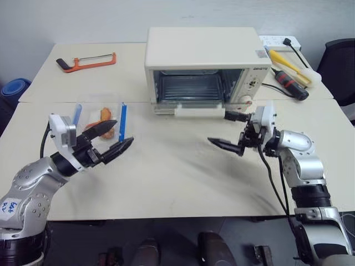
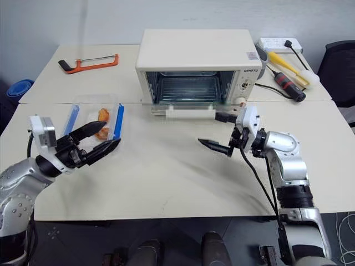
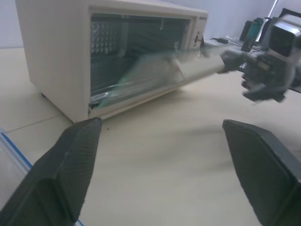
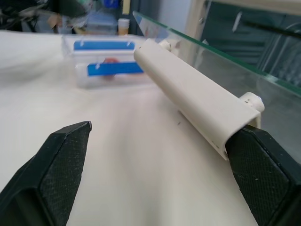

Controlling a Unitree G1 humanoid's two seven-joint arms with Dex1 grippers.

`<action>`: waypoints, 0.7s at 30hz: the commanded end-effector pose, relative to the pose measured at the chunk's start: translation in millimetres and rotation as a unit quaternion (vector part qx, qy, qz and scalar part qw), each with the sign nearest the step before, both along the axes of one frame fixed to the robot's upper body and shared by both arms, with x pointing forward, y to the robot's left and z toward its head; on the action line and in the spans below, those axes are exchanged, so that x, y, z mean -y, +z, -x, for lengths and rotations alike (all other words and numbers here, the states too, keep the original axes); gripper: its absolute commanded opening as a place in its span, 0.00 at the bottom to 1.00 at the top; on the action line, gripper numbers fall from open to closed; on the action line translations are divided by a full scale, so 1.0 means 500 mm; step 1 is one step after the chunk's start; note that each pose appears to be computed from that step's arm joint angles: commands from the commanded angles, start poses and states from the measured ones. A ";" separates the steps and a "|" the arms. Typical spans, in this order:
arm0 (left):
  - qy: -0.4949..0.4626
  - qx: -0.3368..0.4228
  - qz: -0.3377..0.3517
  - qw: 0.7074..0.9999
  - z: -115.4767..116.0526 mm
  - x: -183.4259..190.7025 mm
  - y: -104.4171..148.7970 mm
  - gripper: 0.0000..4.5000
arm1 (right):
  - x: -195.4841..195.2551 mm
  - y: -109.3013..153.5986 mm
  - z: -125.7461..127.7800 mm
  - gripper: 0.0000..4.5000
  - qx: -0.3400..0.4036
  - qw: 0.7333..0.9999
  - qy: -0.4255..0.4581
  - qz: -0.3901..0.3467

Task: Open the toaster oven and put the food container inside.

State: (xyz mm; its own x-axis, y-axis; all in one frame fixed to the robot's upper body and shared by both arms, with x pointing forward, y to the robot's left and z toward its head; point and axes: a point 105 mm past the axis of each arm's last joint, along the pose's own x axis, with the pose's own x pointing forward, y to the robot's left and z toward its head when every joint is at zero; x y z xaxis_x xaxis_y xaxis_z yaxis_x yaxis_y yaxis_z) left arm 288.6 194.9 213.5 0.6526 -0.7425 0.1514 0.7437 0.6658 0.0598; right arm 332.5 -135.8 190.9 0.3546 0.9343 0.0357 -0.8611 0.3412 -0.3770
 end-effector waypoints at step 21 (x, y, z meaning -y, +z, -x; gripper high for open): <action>-0.091 0.080 -0.049 0.991 -0.192 0.128 0.039 0.01 | 0.064 0.011 0.016 1.00 0.063 0.996 -0.058 -0.015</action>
